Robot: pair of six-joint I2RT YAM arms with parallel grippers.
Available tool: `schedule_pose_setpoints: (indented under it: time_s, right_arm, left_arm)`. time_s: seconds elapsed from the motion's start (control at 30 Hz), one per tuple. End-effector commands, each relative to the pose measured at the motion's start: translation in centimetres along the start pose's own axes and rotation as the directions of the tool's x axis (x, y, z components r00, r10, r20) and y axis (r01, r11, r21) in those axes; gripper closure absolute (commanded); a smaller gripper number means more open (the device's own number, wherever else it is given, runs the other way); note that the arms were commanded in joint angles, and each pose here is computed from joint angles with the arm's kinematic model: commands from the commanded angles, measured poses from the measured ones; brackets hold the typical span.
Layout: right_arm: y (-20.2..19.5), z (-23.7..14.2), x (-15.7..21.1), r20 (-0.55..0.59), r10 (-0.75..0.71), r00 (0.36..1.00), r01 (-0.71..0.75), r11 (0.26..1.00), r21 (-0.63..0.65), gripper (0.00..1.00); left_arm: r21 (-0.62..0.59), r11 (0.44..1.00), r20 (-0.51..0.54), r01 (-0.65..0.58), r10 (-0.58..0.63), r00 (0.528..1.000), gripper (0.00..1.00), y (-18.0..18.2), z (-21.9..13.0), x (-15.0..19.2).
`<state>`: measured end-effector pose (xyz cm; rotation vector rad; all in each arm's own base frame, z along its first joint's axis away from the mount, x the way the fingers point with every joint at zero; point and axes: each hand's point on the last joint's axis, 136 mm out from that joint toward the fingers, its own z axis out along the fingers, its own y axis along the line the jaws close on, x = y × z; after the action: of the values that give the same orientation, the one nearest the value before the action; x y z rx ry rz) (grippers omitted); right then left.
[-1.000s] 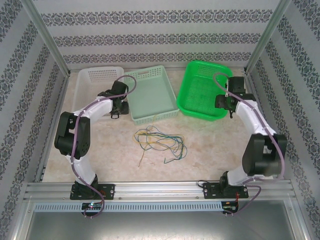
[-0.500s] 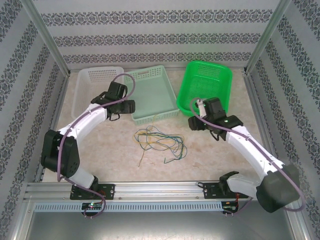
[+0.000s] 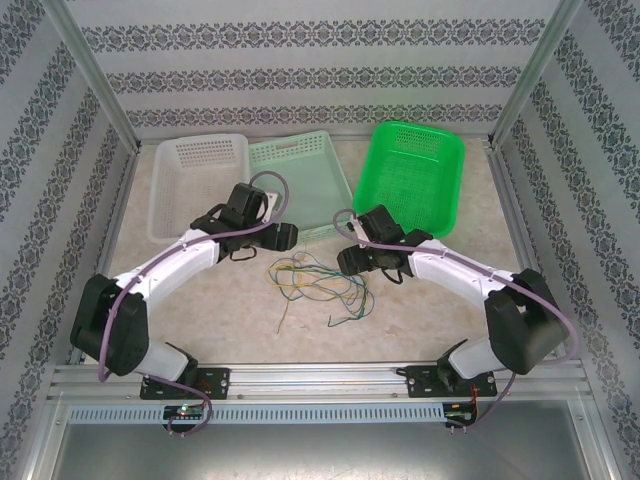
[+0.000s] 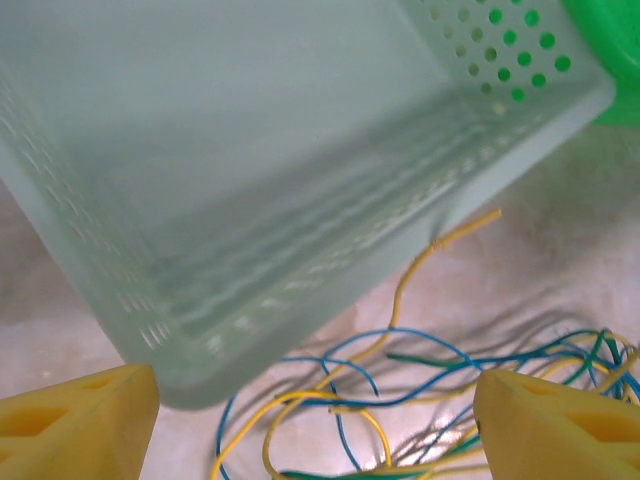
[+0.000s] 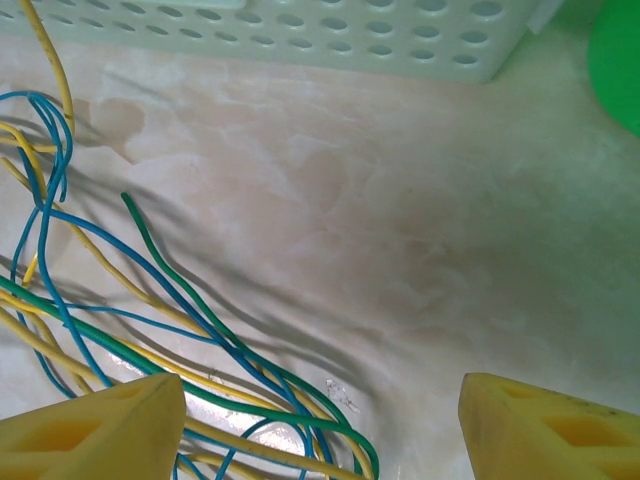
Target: Untangle the cables
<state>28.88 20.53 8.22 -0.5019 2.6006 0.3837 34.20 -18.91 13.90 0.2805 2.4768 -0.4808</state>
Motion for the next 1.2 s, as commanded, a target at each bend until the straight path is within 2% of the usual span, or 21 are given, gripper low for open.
schedule_pose_setpoints:
  time_s: [0.0,0.17,0.43,0.63,0.8,0.97,1.1,1.17]
  right_arm:
    - [-0.2,0.6,0.3,-0.009,-0.031,0.999,0.031,0.999,0.010,0.27]
    - [-0.8,1.4,2.2,-0.078,-0.028,0.997,0.030,0.999,0.018,0.33]
    - [-0.4,0.5,3.1,-0.054,0.010,0.998,-0.011,1.000,-0.015,0.35]
    - [-0.8,0.8,4.7,-0.134,0.065,0.989,-0.065,0.998,0.005,0.36]
    - [-0.6,0.1,4.3,-0.051,0.140,0.989,-0.142,0.989,-0.040,0.40]
    - [-0.3,-1.1,3.2,0.005,0.153,0.988,-0.153,0.987,-0.055,0.51]
    - [-0.4,-2.4,2.0,0.062,0.141,0.988,-0.139,0.990,-0.032,0.53]
    - [0.4,-3.1,1.3,0.099,0.115,0.988,-0.111,0.993,-0.043,0.51]
  left_arm:
    - [0.026,0.999,0.041,-0.023,0.022,0.999,0.17,-0.5,-1.1,0.0]
    - [0.018,0.999,0.058,-0.037,0.036,0.998,0.16,-0.3,-1.9,0.4]
    - [0.021,0.999,0.049,-0.046,0.045,0.998,0.15,-0.3,-1.6,0.5]
    - [0.037,0.998,0.037,-0.053,0.051,0.998,0.15,-0.6,-1.4,0.6]
    - [0.028,0.998,0.038,-0.053,0.052,0.998,0.15,-0.4,-1.3,0.8]
    - [0.055,0.994,0.009,-0.091,0.090,0.996,0.14,-1.6,-1.1,1.3]
    - [0.084,0.991,-0.020,-0.105,0.107,0.994,0.14,-3.3,-0.6,2.0]
    - [0.102,0.992,-0.048,-0.075,0.080,0.996,0.15,-4.0,-0.1,2.6]
